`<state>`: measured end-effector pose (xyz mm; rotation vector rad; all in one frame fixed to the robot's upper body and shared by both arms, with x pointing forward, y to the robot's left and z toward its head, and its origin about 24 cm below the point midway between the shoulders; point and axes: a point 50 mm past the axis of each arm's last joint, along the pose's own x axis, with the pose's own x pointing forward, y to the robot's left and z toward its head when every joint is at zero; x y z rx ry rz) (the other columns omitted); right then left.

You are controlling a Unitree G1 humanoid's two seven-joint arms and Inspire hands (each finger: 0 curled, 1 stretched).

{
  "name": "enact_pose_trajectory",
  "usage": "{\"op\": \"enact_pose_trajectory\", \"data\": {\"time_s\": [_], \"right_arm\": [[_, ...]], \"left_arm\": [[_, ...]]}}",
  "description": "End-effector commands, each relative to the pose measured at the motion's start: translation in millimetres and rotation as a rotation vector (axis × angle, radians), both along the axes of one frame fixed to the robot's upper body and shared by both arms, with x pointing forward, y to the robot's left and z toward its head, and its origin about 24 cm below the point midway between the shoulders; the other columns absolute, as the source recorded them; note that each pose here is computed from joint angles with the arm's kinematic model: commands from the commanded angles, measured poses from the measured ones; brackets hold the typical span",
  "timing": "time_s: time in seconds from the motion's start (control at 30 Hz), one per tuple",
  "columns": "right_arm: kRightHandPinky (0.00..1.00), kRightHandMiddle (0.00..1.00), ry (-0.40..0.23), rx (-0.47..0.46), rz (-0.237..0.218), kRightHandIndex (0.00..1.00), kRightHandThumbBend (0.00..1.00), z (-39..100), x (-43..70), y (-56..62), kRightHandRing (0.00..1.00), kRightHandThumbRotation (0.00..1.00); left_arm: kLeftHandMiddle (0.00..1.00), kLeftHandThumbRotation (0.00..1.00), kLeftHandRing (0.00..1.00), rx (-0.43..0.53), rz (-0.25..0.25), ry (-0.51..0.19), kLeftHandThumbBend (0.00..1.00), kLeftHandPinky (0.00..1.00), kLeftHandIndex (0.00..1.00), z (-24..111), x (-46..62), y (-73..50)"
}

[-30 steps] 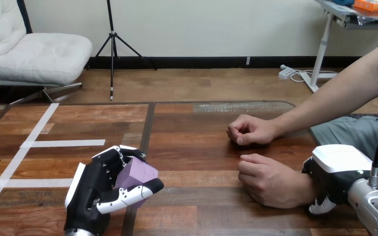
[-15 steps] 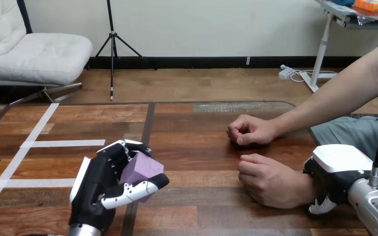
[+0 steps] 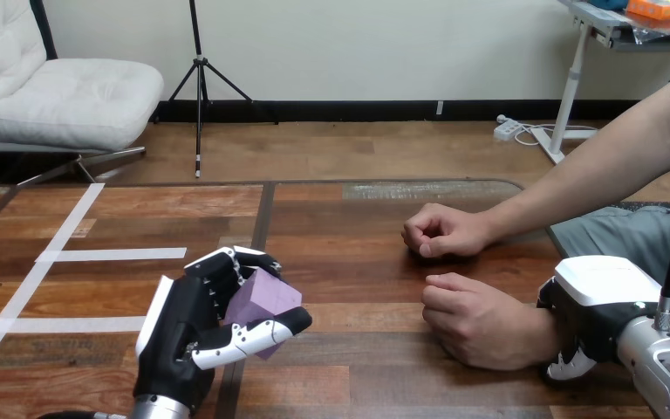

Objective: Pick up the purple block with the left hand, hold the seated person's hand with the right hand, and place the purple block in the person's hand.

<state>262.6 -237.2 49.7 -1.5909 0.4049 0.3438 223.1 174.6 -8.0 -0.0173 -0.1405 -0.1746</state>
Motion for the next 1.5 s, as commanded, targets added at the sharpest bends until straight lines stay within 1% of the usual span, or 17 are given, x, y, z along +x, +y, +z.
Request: {"op": "enact_pose_trajectory", "data": {"time_s": [0.0,0.13,0.43,0.73,0.93,1.03,1.23,1.47], "right_arm": [[0.42,0.56,0.048,0.002,-0.039,0.61,0.73,-10.3,-4.0,-8.0,0.49,0.0],[0.42,0.56,0.054,-0.001,-0.048,0.61,0.73,-10.6,-3.5,-8.1,0.5,0.0],[0.43,0.57,0.046,-0.005,-0.034,0.6,0.73,-10.3,-3.7,-7.7,0.51,0.0],[0.41,0.54,0.034,-0.002,-0.03,0.59,0.72,-9.9,-4.3,-7.2,0.49,0.0],[0.41,0.54,0.031,-0.013,-0.023,0.6,0.7,-9.8,-4.4,-7.2,0.48,0.0],[0.4,0.54,0.031,-0.015,-0.025,0.6,0.68,-10.1,-4.3,-7.2,0.48,0.0],[0.4,0.54,0.022,-0.012,-0.024,0.6,0.69,-10.4,-4.5,-7.7,0.48,0.0],[0.41,0.55,0.023,-0.019,-0.023,0.6,0.68,-9.8,-4.6,-7.3,0.49,0.0]], "left_arm": [[0.48,0.14,0.4,-0.003,-0.019,-0.116,0.9,0.35,0.49,25.9,23.5,-7.2],[0.48,0.14,0.4,0.0,-0.016,-0.115,0.9,0.35,0.49,25.5,24.5,-7.6],[0.48,0.15,0.4,0.003,-0.013,-0.111,0.9,0.34,0.49,24.4,26.0,-8.2],[0.48,0.16,0.4,0.003,-0.015,-0.11,0.9,0.34,0.49,23.5,26.7,-8.9],[0.48,0.16,0.4,0.002,-0.017,-0.107,0.9,0.34,0.49,22.9,27.1,-9.5],[0.48,0.16,0.39,0.005,-0.018,-0.107,0.9,0.34,0.49,22.6,27.1,-9.5],[0.48,0.16,0.39,0.004,-0.016,-0.101,0.9,0.34,0.49,21.8,26.9,-9.8],[0.48,0.16,0.39,0.001,-0.018,-0.103,0.9,0.34,0.49,21.3,26.6,-9.9]]}}
